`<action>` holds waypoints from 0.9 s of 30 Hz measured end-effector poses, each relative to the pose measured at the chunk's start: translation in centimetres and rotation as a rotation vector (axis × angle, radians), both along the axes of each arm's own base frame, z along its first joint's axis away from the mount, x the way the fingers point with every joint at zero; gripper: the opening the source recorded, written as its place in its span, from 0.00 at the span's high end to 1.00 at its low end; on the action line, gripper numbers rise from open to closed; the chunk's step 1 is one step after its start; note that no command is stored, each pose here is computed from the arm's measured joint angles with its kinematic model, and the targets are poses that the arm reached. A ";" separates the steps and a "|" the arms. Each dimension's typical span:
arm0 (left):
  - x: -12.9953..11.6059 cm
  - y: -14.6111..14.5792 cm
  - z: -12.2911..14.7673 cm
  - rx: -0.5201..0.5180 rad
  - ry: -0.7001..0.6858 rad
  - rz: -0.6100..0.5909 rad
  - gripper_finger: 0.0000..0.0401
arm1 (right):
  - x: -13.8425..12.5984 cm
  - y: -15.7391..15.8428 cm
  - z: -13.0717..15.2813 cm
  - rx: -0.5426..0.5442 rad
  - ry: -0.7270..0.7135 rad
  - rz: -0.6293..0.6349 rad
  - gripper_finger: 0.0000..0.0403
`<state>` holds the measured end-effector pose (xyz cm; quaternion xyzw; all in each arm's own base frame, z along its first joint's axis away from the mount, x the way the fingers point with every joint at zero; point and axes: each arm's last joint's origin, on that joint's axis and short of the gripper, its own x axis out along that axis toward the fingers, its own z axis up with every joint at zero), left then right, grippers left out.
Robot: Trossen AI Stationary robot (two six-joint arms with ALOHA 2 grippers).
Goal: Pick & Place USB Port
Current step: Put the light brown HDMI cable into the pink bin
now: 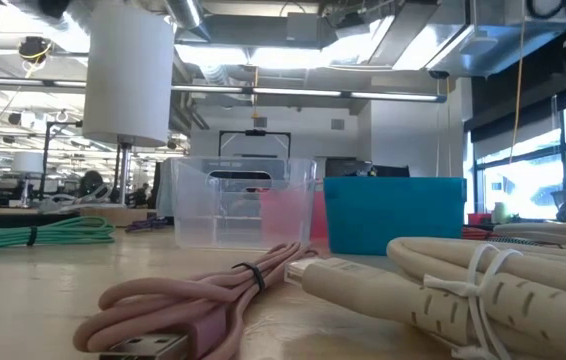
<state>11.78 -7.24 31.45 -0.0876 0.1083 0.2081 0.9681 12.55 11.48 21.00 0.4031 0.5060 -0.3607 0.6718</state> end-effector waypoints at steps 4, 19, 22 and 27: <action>0.1 0.0 0.4 0.068 -0.019 0.027 0.64 | 0.4 -0.7 -1.5 -0.009 0.000 0.011 0.51; 0.3 -0.1 1.2 0.118 -0.056 0.055 0.64 | -0.4 -2.3 -7.1 0.022 -0.014 -0.003 0.53; 0.3 -0.1 1.2 0.118 -0.056 0.056 0.64 | -0.6 -2.5 -7.6 0.019 -0.011 -0.003 0.58; 0.3 0.0 1.2 0.126 -0.062 0.082 0.64 | -0.7 -2.6 -7.7 0.014 -0.005 -0.002 0.80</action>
